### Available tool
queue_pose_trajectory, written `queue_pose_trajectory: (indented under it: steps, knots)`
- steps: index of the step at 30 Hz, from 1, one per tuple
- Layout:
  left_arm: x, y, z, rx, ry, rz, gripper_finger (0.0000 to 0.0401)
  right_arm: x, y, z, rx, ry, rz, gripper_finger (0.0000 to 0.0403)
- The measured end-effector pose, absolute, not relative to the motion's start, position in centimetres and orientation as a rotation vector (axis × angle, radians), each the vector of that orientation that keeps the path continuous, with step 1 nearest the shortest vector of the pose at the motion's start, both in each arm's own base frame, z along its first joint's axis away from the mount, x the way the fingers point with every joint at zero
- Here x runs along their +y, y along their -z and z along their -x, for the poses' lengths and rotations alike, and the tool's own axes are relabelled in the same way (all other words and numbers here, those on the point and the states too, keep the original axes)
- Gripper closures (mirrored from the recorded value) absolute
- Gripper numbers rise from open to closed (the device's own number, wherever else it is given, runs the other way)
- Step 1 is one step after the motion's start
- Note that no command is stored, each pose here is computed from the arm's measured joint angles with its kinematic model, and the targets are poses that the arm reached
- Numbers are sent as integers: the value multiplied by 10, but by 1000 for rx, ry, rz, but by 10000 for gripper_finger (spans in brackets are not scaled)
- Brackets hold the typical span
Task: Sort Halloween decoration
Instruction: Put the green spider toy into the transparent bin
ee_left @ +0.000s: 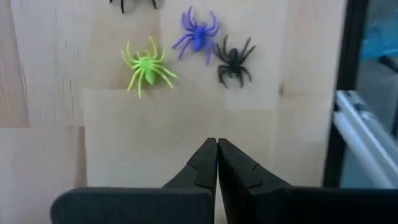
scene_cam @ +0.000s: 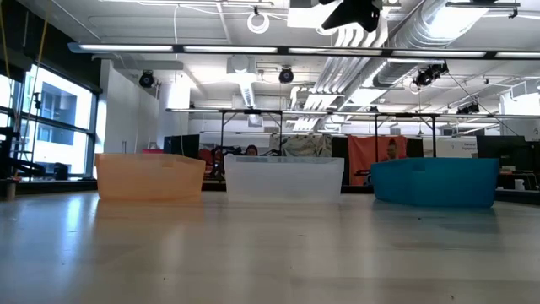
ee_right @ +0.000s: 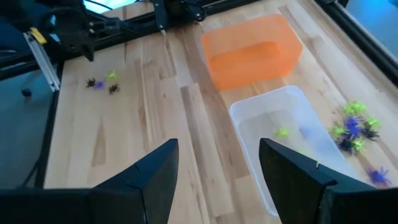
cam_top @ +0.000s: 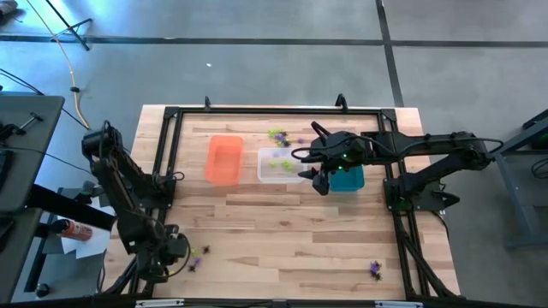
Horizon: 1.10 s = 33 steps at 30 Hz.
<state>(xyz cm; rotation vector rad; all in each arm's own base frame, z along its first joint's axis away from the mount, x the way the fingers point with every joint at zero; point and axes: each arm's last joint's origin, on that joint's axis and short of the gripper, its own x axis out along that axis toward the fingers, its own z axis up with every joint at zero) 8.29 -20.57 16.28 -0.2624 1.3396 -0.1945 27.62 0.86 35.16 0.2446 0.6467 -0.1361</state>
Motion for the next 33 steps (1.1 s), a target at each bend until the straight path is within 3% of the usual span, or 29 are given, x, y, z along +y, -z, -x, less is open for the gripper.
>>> queue_pose_trajectory:
  steps: [8, 21, 33]
  knots:
    - [-202, -165, -87, 1320, 176, 293, 374, 8, -351, -275, 657, 157, -228, 183]
    - [-191, -148, -105, 1276, 94, 158, 221, 8, -350, -275, 667, 160, -230, 183]
    - [-188, -132, -106, 1280, 74, 101, 225, 6, -350, -274, 662, 210, -211, 183]
